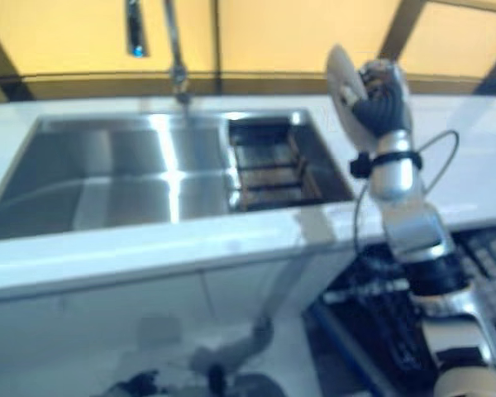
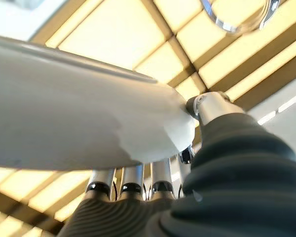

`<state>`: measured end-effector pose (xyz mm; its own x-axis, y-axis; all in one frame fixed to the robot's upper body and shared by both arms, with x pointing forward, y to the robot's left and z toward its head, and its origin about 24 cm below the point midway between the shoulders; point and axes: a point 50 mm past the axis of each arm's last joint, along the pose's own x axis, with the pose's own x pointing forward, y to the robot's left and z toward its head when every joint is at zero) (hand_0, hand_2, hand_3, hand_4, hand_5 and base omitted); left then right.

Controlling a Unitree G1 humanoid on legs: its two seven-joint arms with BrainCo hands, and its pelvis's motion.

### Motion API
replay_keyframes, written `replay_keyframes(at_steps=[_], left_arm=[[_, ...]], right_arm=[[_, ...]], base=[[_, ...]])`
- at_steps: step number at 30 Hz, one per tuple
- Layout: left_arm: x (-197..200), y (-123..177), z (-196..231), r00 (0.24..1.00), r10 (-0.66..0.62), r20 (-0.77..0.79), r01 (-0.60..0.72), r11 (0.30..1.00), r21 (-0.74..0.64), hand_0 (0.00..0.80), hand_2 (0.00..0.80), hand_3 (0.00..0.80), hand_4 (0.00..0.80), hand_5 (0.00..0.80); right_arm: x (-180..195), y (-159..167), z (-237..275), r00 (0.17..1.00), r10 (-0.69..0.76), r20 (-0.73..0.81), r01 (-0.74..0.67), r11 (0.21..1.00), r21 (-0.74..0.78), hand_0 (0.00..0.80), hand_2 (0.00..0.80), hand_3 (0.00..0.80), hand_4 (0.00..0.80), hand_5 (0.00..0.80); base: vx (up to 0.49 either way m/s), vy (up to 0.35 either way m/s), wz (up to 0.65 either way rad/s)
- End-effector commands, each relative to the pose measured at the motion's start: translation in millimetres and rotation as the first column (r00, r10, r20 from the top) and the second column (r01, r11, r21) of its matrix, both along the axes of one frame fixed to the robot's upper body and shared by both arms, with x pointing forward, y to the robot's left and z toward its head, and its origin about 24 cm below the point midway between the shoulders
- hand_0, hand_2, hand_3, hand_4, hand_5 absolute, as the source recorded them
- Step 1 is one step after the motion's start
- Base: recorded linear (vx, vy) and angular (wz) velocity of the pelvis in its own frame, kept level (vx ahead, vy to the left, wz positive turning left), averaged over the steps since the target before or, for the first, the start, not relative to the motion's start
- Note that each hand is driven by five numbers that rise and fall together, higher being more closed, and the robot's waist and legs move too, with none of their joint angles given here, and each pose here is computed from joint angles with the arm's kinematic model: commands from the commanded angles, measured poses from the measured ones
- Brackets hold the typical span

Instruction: Take plates into dishwasher

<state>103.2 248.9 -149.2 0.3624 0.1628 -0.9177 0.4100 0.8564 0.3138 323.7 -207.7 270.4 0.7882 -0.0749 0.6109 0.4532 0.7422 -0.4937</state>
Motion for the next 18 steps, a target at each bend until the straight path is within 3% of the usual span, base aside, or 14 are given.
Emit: replay_keyframes(at_steps=[1, 18], left_arm=[[1.8, -3.6, -1.3, 1.0, -0.017, 0.006, 0.017, 1.0, -0.013, 0.0, 0.0, 0.0, 0.0, 0.0], [6.0, 9.9, 3.3, 0.999, -0.039, 0.026, 0.038, 0.999, 0.027, 0.0, 0.0, 0.0, 0.0, 0.0]], right_arm=[[-25.8, -18.7, 45.7, 0.973, -0.049, 0.227, 0.049, 0.999, 0.007, 0.8, 0.8, 0.8, 0.8, 0.8], [-57.9, -60.8, 37.7, 0.964, -0.146, 0.222, 0.143, 0.989, 0.029, 0.8, 0.8, 0.8, 0.8, 0.8]], base=[[-0.089, -0.199, -0.27], [-0.084, -0.163, -0.25]])
